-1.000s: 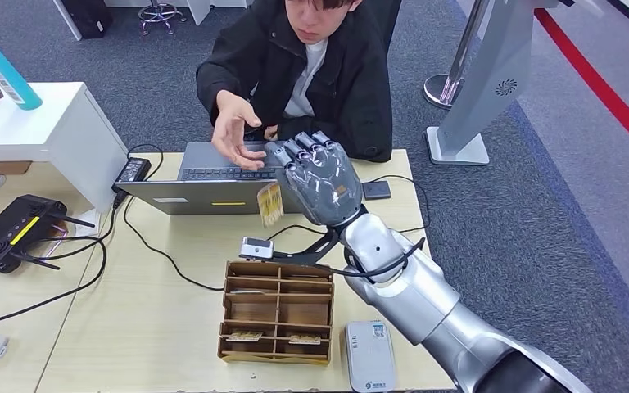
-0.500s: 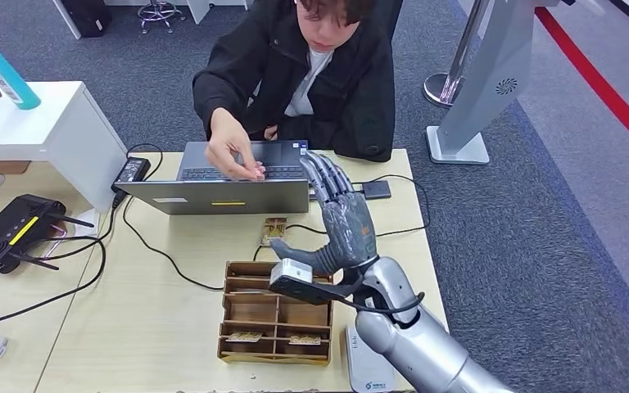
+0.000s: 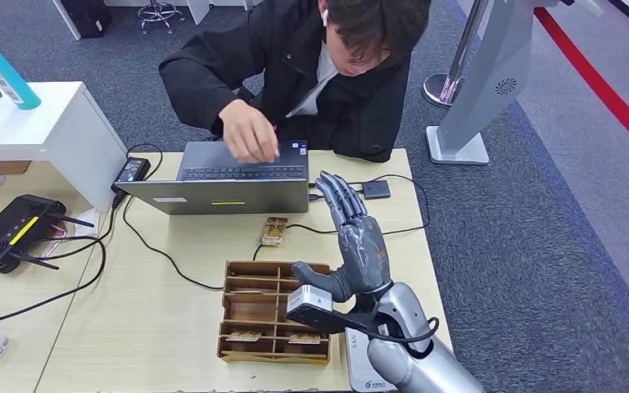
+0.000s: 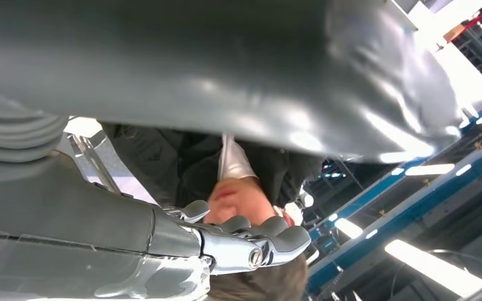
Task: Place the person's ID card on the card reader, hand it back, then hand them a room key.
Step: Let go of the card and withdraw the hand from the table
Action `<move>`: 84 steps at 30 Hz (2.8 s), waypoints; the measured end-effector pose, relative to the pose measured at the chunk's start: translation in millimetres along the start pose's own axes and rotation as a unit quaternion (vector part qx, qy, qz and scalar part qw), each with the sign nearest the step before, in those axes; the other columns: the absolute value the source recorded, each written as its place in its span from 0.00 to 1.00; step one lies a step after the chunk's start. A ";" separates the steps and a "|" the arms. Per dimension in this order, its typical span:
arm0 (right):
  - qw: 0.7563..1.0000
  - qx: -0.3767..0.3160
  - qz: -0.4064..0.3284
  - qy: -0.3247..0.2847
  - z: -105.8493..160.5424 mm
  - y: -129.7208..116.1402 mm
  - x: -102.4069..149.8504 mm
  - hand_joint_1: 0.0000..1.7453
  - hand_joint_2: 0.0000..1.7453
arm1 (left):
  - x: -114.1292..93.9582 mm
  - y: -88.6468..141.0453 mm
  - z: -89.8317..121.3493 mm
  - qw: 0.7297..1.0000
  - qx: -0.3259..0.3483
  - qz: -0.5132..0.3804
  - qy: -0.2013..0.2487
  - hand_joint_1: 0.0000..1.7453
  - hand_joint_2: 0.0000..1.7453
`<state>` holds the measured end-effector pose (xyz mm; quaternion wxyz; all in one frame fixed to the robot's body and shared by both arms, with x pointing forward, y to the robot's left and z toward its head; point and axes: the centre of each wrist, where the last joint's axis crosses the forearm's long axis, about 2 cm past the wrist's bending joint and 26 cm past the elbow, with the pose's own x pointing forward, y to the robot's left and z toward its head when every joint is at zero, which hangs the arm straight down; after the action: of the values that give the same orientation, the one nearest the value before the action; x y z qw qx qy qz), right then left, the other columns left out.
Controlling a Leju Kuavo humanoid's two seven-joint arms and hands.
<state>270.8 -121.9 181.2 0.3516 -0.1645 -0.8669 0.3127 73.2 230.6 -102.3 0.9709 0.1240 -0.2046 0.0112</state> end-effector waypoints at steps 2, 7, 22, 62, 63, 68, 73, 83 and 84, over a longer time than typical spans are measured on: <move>1.000 -0.004 -0.001 0.000 0.7 -1.1 0.8 0.00 0.00 | -0.2 -0.1 0.1 1.000 0.001 0.001 0.001 0.00 0.00; 1.000 -0.007 -0.002 -0.001 1.5 -2.7 1.4 0.00 0.00 | -0.2 -0.1 0.1 1.000 0.001 0.003 0.001 0.00 0.00; 1.000 -0.020 0.000 -0.013 9.7 -4.0 7.0 0.00 0.00 | -5.0 -2.1 2.2 1.000 0.003 0.013 -0.002 0.00 0.00; 0.936 -0.049 -0.346 0.047 139.0 -3.4 25.0 0.00 0.00 | -24.3 -5.8 9.5 0.999 0.021 0.044 0.004 0.00 0.00; 0.936 -0.049 -0.345 0.048 139.7 -3.6 24.7 0.00 0.00 | -24.3 -5.9 9.5 0.999 0.021 0.044 0.003 0.00 0.00; 0.936 -0.049 -0.346 0.050 141.4 -4.1 23.7 0.00 0.00 | -24.2 -6.5 9.8 0.999 0.021 0.044 0.003 0.00 0.00; 0.935 -0.049 -0.347 0.052 142.3 -4.3 23.0 0.00 0.00 | -24.1 -7.4 10.1 0.999 0.021 0.044 0.003 0.00 0.00; 0.934 -0.045 -0.350 0.052 143.8 -3.8 23.6 0.00 0.00 | -24.2 -9.7 11.1 0.999 0.019 0.044 0.003 0.00 0.00; 0.934 -0.044 -0.350 0.052 144.0 -3.6 23.8 0.00 0.00 | -24.3 -9.8 11.2 0.999 0.019 0.044 0.004 0.00 0.00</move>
<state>151.3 -174.0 115.4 0.4754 0.1182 -0.8632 0.1220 47.2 219.0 -104.4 0.9676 0.1336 -0.2061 0.0583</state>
